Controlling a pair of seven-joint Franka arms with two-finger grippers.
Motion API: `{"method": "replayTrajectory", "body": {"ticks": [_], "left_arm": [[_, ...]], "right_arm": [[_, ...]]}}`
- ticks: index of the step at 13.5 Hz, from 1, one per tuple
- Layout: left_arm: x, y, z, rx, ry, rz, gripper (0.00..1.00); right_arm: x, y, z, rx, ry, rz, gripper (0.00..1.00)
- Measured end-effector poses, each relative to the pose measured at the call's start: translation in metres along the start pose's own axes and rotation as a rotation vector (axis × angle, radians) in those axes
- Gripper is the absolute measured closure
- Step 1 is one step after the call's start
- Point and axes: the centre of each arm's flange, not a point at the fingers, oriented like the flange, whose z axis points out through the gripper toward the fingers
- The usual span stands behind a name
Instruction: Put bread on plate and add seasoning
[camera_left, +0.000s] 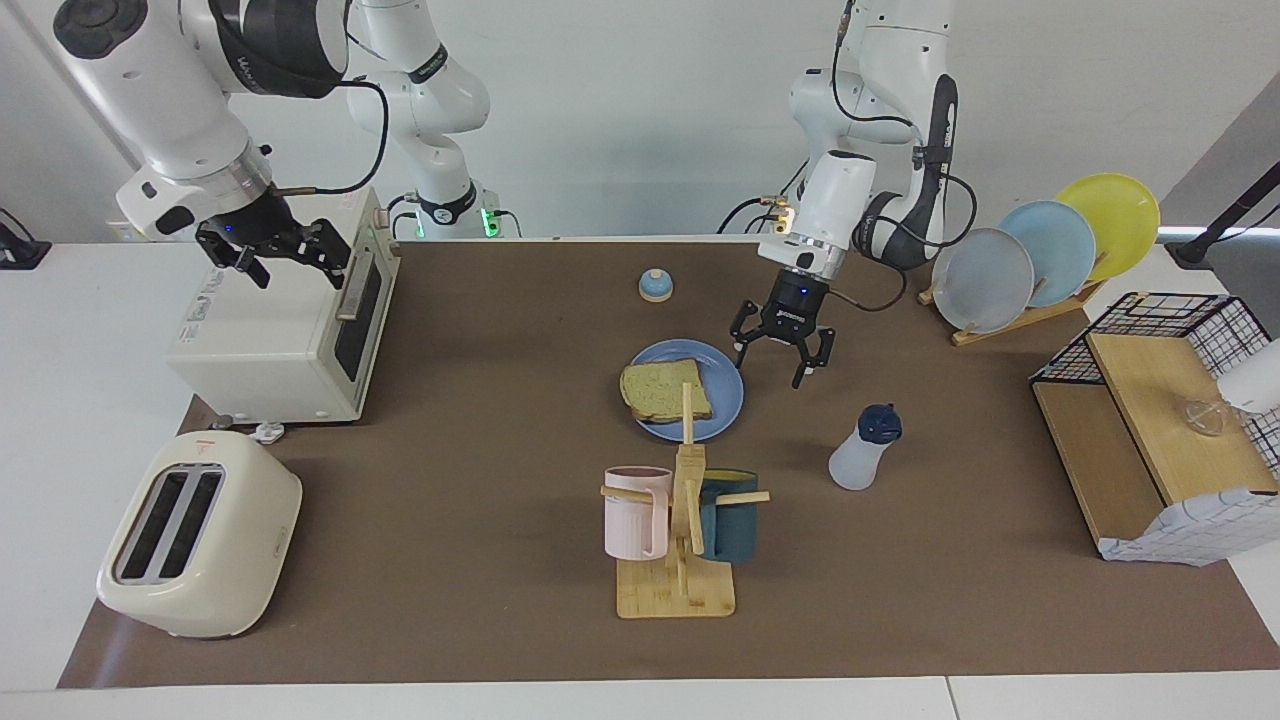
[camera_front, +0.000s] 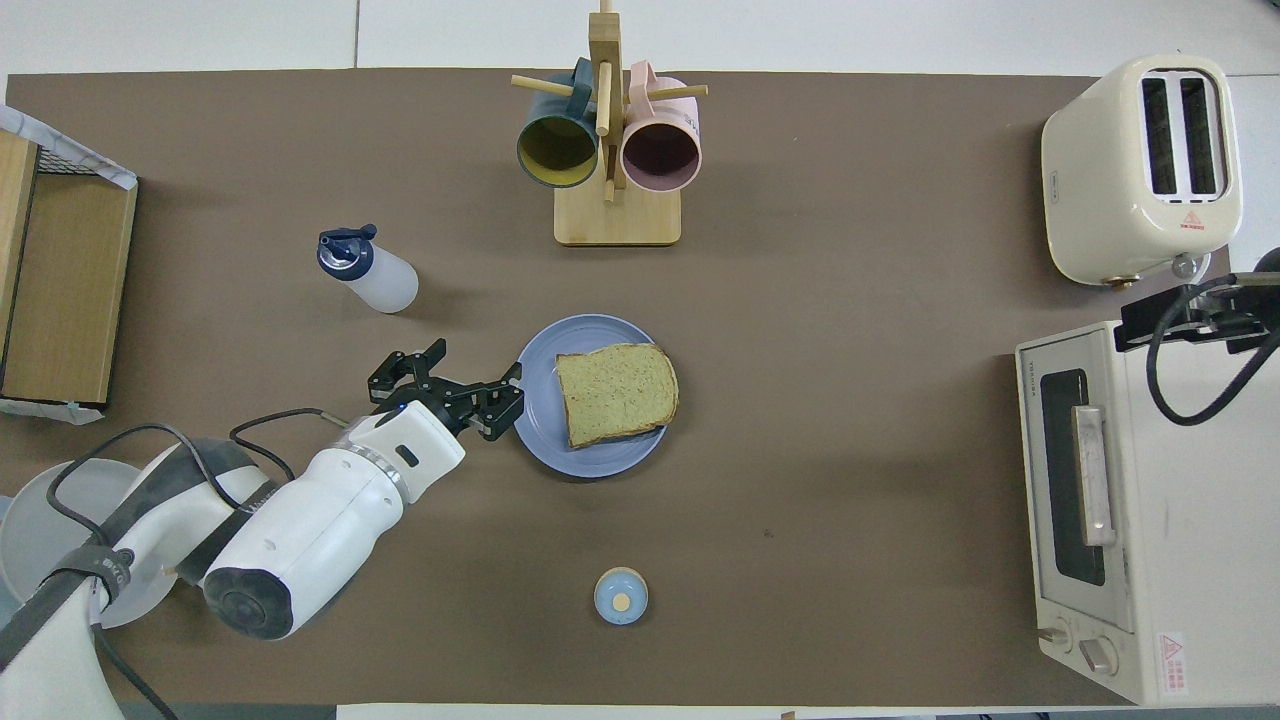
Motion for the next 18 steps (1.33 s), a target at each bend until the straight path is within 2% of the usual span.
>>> {"method": "replayTrajectory", "body": {"ticks": [3, 8, 12, 18], "left_arm": [[0.026, 0.021, 0.001, 0.041, -0.018, -0.006, 0.00], [0.058, 0.019, 0.001, 0.141, -0.049, -0.007, 0.00], [0.076, 0.024, -0.001, 0.182, -0.068, -0.034, 0.00], [0.127, 0.038, -0.003, 0.234, -0.089, -0.127, 0.00]], "right_arm": [[0.000, 0.000, 0.000, 0.000, 0.000, 0.000, 0.00], [0.000, 0.000, 0.000, 0.000, 0.000, 0.000, 0.00], [0.000, 0.000, 0.000, 0.000, 0.000, 0.000, 0.00], [0.000, 0.000, 0.000, 0.000, 0.000, 0.000, 0.00]]}}
